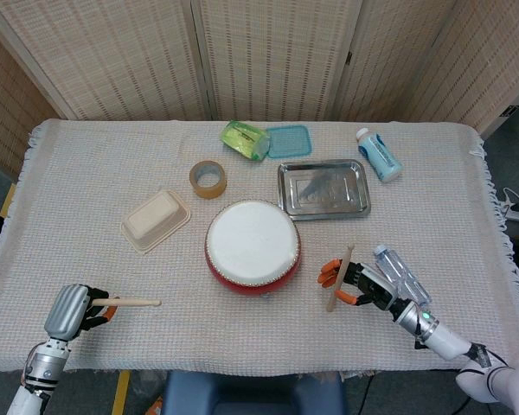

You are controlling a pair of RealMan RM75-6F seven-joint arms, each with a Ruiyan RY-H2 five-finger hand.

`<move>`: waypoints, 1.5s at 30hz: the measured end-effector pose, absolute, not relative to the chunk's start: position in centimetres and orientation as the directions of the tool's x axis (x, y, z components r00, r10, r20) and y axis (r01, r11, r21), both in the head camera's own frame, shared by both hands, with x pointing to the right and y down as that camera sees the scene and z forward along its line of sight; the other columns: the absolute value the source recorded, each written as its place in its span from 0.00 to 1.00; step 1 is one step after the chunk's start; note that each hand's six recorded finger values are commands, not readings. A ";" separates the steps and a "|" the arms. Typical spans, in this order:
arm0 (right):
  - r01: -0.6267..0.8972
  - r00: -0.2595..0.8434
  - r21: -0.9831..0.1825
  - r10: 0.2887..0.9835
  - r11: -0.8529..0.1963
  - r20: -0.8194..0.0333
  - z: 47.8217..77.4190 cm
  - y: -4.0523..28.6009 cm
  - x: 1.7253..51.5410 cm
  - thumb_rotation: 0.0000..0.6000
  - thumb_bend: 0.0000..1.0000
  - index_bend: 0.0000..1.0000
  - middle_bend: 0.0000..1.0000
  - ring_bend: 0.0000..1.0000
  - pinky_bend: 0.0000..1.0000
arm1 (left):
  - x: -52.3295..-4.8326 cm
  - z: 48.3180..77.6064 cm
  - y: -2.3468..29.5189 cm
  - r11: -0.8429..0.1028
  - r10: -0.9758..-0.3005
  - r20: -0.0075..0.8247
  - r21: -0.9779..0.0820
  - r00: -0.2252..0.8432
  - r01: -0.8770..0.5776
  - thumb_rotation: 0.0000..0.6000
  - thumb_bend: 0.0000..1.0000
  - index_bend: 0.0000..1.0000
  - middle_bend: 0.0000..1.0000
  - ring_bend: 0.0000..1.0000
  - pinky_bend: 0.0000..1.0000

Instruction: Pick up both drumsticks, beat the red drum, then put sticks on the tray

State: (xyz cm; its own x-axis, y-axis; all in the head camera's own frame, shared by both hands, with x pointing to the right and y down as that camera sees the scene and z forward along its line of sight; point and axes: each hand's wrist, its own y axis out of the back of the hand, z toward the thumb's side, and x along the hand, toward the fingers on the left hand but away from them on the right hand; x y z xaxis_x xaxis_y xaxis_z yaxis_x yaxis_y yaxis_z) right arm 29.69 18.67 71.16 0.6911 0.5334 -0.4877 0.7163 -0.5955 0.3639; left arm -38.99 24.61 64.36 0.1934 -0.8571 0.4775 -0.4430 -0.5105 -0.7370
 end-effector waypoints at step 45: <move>0.623 0.734 0.262 0.436 -0.737 -0.521 74.6 22.2 25.0 1.00 0.01 0.99 0.85 0.77 0.80 | -39.1 64.6 24.9 -0.529 -0.847 0.491 -0.732 0.205 -0.431 1.00 0.43 1.00 1.00 1.00 1.00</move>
State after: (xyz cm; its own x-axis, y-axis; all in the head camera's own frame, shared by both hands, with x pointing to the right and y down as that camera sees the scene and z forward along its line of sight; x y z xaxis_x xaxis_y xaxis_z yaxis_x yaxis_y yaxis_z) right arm 24.98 22.23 74.61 0.7340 0.4357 -0.5210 0.6233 -0.7368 0.2619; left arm -39.10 24.90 64.63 0.2052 -0.8467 0.4909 -0.4305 -0.5285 -0.7316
